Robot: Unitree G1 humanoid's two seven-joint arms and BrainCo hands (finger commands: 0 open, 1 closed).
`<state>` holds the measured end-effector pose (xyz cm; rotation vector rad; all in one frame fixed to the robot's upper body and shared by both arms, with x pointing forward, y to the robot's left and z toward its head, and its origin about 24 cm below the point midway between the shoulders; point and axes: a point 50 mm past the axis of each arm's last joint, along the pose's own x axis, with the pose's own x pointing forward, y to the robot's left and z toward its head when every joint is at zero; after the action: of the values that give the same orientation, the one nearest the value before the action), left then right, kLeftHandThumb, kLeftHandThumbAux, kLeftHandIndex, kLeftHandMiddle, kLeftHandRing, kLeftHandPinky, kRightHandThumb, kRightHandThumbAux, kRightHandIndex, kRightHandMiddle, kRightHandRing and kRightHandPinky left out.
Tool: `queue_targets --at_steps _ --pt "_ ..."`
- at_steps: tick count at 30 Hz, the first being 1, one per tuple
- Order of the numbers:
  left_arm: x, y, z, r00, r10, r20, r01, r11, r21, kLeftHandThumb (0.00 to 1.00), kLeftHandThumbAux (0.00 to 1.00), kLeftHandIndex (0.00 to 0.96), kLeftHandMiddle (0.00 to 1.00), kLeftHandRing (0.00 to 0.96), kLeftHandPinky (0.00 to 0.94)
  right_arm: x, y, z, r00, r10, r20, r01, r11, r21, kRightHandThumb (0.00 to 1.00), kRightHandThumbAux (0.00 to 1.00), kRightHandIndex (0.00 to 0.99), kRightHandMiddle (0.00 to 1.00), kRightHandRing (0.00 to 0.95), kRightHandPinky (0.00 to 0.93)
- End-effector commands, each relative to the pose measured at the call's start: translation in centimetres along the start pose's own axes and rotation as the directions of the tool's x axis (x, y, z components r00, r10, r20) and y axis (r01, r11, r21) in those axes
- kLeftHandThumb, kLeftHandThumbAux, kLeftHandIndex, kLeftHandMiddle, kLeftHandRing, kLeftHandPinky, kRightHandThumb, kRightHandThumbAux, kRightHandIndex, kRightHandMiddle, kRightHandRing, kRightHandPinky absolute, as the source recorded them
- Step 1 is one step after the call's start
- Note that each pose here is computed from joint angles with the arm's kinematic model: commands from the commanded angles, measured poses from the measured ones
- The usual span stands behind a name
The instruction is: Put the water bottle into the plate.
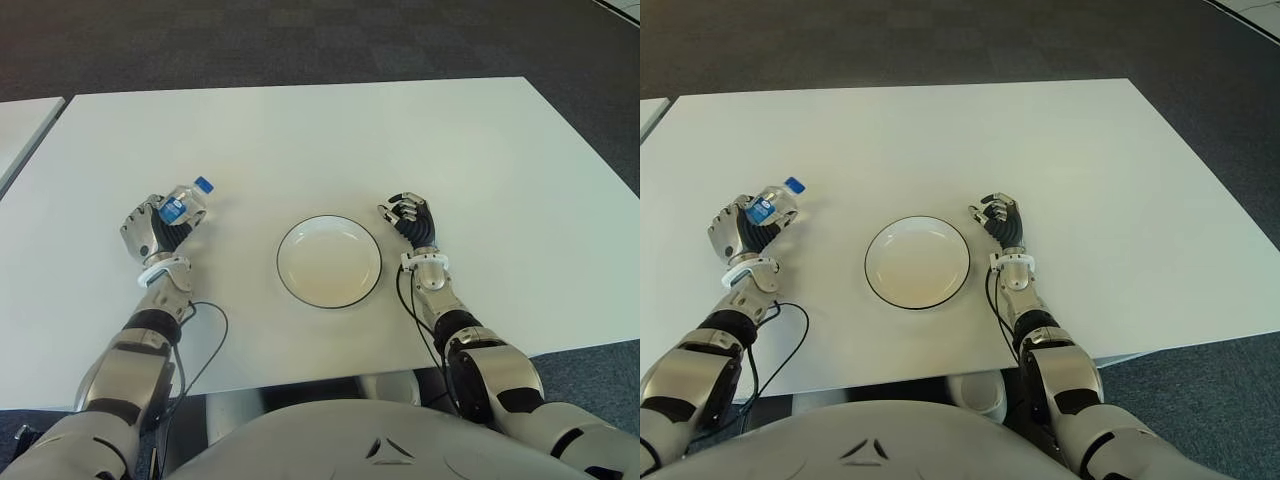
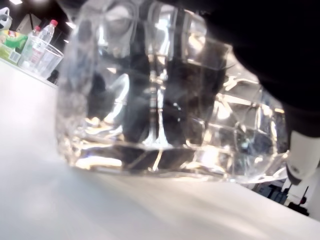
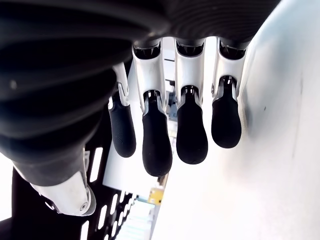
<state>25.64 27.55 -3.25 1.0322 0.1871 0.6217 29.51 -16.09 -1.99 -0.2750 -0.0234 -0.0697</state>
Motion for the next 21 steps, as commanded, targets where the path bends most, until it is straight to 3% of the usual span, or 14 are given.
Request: queue_targets --at_steps 1,11,21 --pt "-1.9 -0.9 -0.4 0.999 -0.048 -0.010 0.047 0.996 -0.080 0.752 0.697 0.443 0.896 0.883 0.831 -0.7 0.3 -1.1 0.998 0.015 -0.061 -0.016 1.000 -0.012 0.708 0.728 0.432 0.676 0.689 0.670" --pt "-1.7 0.1 1.4 0.995 0.011 0.100 0.008 0.982 -0.189 0.753 0.697 0.443 0.898 0.882 0.830 -0.7 0.2 -1.1 0.998 0.013 -0.060 -0.014 1.000 -0.016 0.708 0.727 0.432 0.678 0.691 0.684" --pt "-2.4 1.9 5.6 0.969 0.047 0.243 0.030 0.952 -0.305 0.750 0.699 0.442 0.903 0.880 0.831 -0.7 0.2 -1.0 0.998 0.012 -0.055 -0.012 1.000 -0.007 0.708 0.727 0.432 0.687 0.703 0.706"
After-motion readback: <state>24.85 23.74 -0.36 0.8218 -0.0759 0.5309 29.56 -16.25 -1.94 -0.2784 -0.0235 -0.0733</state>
